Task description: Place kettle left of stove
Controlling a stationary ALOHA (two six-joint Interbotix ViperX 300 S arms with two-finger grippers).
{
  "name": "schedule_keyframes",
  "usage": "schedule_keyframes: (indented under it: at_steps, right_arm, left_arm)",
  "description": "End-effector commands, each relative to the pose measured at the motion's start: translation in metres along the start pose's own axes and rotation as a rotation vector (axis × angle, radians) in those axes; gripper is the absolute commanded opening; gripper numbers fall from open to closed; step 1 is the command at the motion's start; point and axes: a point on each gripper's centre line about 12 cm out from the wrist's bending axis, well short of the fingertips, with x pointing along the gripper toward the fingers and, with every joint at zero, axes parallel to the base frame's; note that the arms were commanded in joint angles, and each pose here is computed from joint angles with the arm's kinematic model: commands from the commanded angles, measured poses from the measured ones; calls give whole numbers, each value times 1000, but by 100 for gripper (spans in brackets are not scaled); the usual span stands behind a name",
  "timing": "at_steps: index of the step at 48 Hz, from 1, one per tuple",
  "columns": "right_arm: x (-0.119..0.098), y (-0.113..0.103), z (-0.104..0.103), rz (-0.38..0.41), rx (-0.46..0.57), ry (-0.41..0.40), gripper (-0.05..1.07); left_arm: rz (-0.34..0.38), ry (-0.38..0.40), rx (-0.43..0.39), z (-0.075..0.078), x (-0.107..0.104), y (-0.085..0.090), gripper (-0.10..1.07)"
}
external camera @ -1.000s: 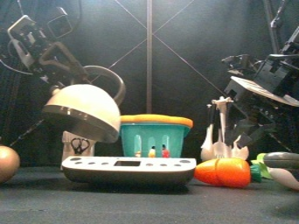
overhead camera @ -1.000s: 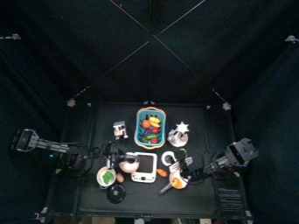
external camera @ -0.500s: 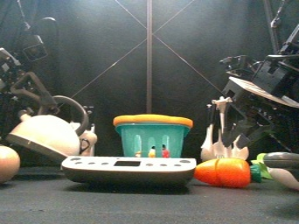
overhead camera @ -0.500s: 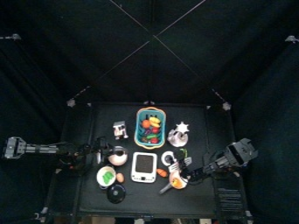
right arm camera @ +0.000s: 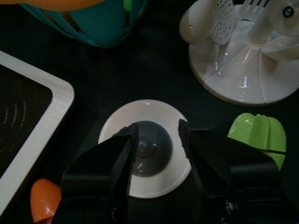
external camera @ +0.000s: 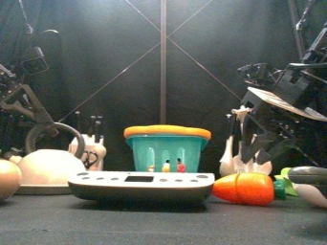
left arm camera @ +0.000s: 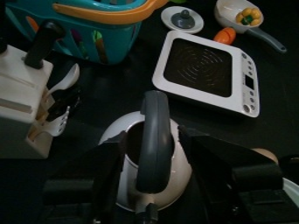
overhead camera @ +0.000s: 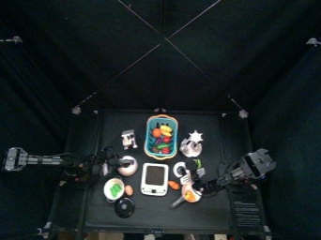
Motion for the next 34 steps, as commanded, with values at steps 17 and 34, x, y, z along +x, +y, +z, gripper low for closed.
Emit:
schedule_keyframes:
  at_steps: [17, 34]
  right_arm:
    - [-1, 5, 6, 18, 17, -6, 79]
    - [-1, 5, 7, 17, 19, -7, 79]
  left_arm:
    - [14, -73, 4, 19, 0, 1, 95]
    - [26, -114, 14, 28, -1, 3, 95]
